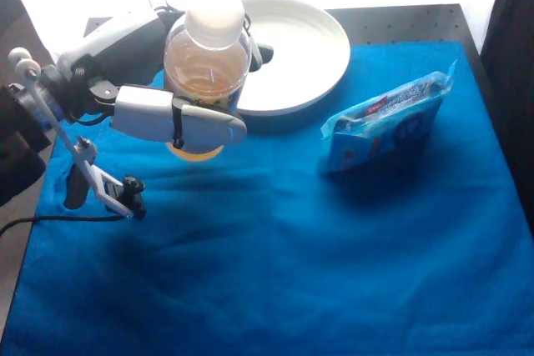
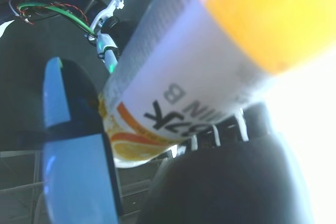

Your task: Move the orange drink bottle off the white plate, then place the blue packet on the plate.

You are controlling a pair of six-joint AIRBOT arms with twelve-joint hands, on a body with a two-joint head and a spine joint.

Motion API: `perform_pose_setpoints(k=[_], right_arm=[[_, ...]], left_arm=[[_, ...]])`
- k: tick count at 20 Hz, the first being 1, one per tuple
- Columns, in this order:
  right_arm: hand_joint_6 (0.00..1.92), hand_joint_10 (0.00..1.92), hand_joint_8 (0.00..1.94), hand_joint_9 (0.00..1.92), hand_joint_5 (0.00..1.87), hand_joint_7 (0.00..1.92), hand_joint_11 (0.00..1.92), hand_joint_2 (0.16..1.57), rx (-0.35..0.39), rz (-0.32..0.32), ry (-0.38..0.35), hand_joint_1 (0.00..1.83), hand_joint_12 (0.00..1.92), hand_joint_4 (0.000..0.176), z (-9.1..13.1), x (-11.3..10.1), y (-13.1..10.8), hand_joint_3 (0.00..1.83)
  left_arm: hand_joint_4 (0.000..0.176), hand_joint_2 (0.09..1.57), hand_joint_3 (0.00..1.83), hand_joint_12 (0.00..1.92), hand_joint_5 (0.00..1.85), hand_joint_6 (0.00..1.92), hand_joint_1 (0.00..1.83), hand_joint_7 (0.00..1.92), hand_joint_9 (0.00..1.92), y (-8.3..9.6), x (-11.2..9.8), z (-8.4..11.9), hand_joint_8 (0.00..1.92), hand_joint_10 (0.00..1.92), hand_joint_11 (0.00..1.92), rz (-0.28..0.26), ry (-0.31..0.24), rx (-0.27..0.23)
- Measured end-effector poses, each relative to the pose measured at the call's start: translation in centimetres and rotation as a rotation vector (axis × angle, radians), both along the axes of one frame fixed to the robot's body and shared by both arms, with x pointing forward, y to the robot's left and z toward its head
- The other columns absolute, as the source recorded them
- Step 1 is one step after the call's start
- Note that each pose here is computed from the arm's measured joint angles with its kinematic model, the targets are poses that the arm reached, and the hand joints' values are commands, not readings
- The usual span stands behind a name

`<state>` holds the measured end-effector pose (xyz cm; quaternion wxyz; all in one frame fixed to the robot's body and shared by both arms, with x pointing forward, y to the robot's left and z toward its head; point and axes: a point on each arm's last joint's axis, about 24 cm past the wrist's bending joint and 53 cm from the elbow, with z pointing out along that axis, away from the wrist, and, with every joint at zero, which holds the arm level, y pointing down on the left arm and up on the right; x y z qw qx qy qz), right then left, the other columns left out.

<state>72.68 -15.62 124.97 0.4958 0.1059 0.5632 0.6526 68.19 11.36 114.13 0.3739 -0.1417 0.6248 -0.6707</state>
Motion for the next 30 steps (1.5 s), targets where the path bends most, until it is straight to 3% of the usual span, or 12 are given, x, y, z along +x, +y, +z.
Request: perform_pose_setpoints(k=[3, 6, 7, 8, 11, 12, 15, 21, 23, 27, 28, 30], right_arm=[[0.0, 0.0, 0.0, 0.13, 0.02, 0.08, 0.0, 0.94, 0.0, 0.0, 0.0, 0.51, 0.67, 0.176, 0.0, 0.0, 0.0, 0.0], [0.0, 0.0, 0.0, 0.12, 0.02, 0.1, 0.0, 0.94, 0.001, 0.001, 0.0, 0.48, 0.64, 0.176, 0.0, 0.0, 0.0, 0.0], [0.0, 0.0, 0.0, 0.12, 0.02, 0.1, 0.0, 0.94, 0.001, 0.001, -0.001, 0.48, 0.64, 0.176, 0.0, 0.0, 0.0, 0.0], [0.0, 0.0, 0.0, 0.12, 0.01, 0.1, 0.0, 0.94, 0.001, 0.001, -0.001, 0.49, 0.63, 0.176, 0.0, 0.0, 0.0, 0.0], [0.0, 0.0, 0.0, 0.1, 0.0, 0.09, 0.0, 0.94, 0.003, 0.003, -0.002, 0.46, 0.56, 0.176, 0.0, 0.0, 0.1, 0.0], [0.0, 0.0, 0.0, 0.12, 0.0, 0.08, 0.0, 0.94, 0.004, 0.004, -0.003, 0.46, 0.69, 0.175, 0.1, -0.1, 0.1, 0.0], [0.0, 0.0, 0.0, 0.12, 0.0, 0.09, 0.0, 0.93, 0.006, 0.008, -0.003, 0.46, 0.75, 0.176, 0.0, -0.1, 0.3, 0.0], [0.0, 0.0, 0.0, 0.11, 0.01, 0.09, 0.0, 0.9, 0.008, 0.008, -0.002, 0.46, 0.8, 0.176, 0.0, -0.1, 0.4, 0.0], [0.0, 0.0, 0.0, 0.12, 0.01, 0.11, 0.0, 0.91, 0.007, 0.009, -0.002, 0.45, 0.79, 0.176, 0.0, -0.1, 0.4, 0.0], [0.0, 0.0, 0.0, 0.13, 0.01, 0.11, 0.0, 0.91, 0.007, 0.008, -0.001, 0.46, 0.81, 0.176, 0.0, -0.1, 0.4, 0.0], [0.0, 0.0, 0.0, 0.13, 0.01, 0.11, 0.0, 0.91, 0.008, 0.008, -0.002, 0.46, 0.78, 0.176, 0.0, -0.1, 0.4, 0.0], [0.0, 0.0, 0.0, 0.14, 0.01, 0.11, 0.0, 0.92, 0.009, 0.01, -0.001, 0.47, 0.77, 0.176, -0.1, -0.1, 0.5, 0.0]], left_arm=[[0.099, 1.19, 0.0, 0.87, 0.83, 1.2, 0.98, 0.75, 0.62, 0.0, 0.0, -0.1, 0.0, 0.0, 0.23, 0.0, 0.002, 0.001], [0.0, 1.18, 0.0, 0.9, 0.85, 1.18, 1.04, 0.78, 0.66, 0.0, -0.1, -0.2, 0.01, 0.01, 0.23, -0.002, 0.007, 0.002], [0.0, 1.18, 0.0, 0.9, 0.85, 1.18, 1.04, 0.78, 0.66, 0.0, -0.3, -0.2, 0.01, 0.01, 0.23, -0.004, 0.012, 0.001], [0.066, 1.18, 0.0, 0.81, 0.85, 1.18, 1.01, 0.8, 0.67, 0.0, -0.5, -0.1, 0.0, 0.01, 0.25, -0.013, 0.014, 0.003], [0.0, 1.2, 0.0, 0.91, 0.82, 1.23, 1.03, 0.83, 0.7, 0.3, -1.0, -0.2, 0.01, 0.01, 0.26, -0.021, 0.028, 0.013], [0.0, 1.21, 0.03, 1.14, 0.88, 1.13, 1.15, 0.69, 0.8, 0.3, -1.1, -0.3, 1.19, 0.05, 0.3, -0.027, 0.031, 0.014], [0.0, 1.25, 0.0, 1.26, 0.8, 1.16, 1.15, 0.65, 0.81, 0.2, -1.2, -0.3, 1.59, 0.09, 0.25, -0.036, 0.049, -0.002], [0.0, 1.24, 0.0, 1.29, 0.85, 1.13, 1.16, 0.64, 0.81, 0.1, -1.7, -1.2, 1.56, 0.17, 0.31, -0.053, 0.073, 0.013], [0.0, 1.21, 0.0, 1.24, 0.8, 1.25, 1.04, 0.69, 0.73, 0.0, -1.8, -1.3, 0.42, 0.16, 0.24, -0.059, 0.075, 0.018], [0.038, 1.25, 0.0, 1.18, 0.73, 1.36, 0.97, 0.69, 0.58, 0.0, -2.0, -1.6, 0.02, 0.05, 0.08, -0.06, 0.084, 0.021], [0.0, 1.17, 0.0, 1.05, 0.55, 0.53, 0.89, 0.56, 0.49, 0.0, -2.0, -1.7, 0.0, 0.01, 0.02, -0.062, 0.085, 0.026], [0.0, 1.1, 0.0, 0.87, 0.56, 0.05, 0.84, 0.44, 0.41, -0.1, -2.1, -1.9, 0.0, 0.0, 0.0, -0.065, 0.089, 0.028]])
